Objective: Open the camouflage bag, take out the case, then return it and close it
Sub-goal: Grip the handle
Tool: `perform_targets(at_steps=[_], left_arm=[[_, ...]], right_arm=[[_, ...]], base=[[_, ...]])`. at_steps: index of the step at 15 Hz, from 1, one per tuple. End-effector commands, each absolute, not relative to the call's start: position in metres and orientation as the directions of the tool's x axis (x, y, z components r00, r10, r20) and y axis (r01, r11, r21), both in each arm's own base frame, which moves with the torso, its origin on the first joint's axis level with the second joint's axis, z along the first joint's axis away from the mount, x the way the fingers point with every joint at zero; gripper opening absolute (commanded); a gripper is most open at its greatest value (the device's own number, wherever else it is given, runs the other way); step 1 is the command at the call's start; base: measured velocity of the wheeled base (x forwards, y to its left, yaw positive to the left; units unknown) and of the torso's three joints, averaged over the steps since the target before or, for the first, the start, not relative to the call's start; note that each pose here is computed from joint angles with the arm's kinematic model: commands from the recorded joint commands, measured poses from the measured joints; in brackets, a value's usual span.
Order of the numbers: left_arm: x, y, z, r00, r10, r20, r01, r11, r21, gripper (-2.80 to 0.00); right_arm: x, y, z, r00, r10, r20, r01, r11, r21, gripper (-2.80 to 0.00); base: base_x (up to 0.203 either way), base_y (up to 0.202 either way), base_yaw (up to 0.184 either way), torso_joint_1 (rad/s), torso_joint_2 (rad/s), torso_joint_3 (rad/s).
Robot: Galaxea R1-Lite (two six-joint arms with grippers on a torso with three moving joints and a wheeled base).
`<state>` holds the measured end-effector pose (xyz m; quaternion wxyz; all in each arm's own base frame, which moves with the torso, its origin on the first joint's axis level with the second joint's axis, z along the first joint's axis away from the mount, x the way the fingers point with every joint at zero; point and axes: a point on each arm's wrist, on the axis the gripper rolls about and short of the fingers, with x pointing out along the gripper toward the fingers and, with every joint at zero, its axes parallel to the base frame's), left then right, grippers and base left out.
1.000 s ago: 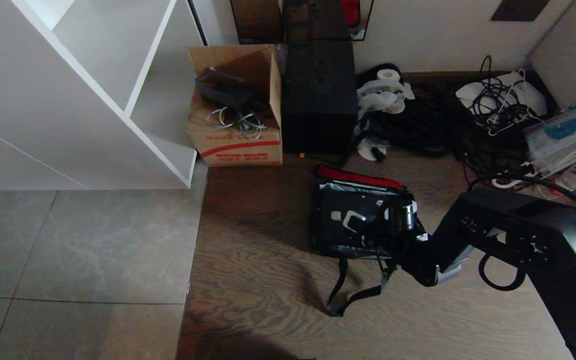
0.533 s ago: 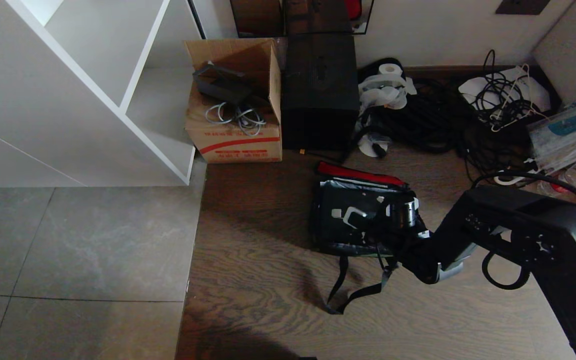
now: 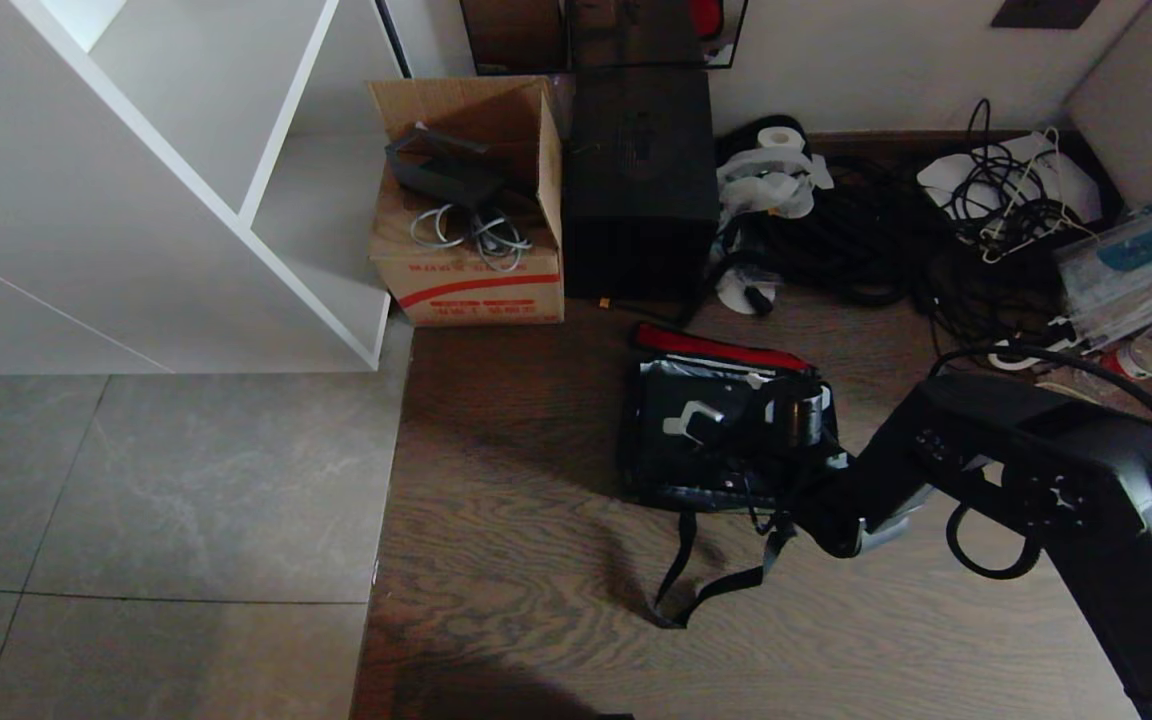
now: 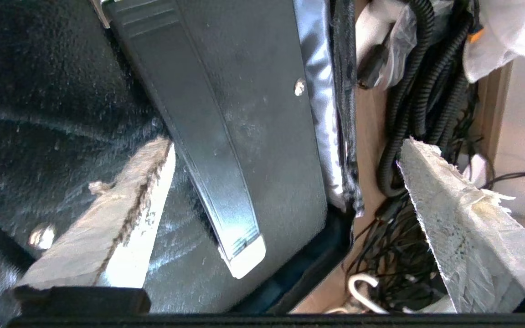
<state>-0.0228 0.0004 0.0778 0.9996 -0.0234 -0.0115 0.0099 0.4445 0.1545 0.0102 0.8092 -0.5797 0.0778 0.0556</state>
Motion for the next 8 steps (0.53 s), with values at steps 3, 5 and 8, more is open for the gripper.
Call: perform_targets(at_steps=[3, 5, 8], left_arm=[[-0.022, 0.000, 0.075, 1.000, 0.021, 0.014, -0.021, 0.999, -0.047, -2.80], [-0.022, 0.000, 0.075, 1.000, 0.021, 0.012, -0.021, 0.999, -0.047, -2.80], [-0.022, 0.000, 0.075, 1.000, 0.021, 0.013, -0.021, 0.999, -0.047, -2.80]], right_arm=[[0.459, 0.154, -0.002, 0.982, -0.034, -0.184, -0.167, 0.288, -0.943, 0.00], [0.463, 0.144, 0.002, 0.976, -0.049, -0.214, -0.195, 0.252, -0.948, 0.00], [0.470, 0.138, 0.007, 0.980, -0.070, -0.185, -0.161, 0.268, -0.950, 0.00]], base=[[0.000, 0.000, 0.000, 0.000, 0.00, 0.000], [0.000, 0.000, 0.000, 0.000, 0.00, 0.000], [0.000, 0.000, 0.000, 0.000, 0.00, 0.000]])
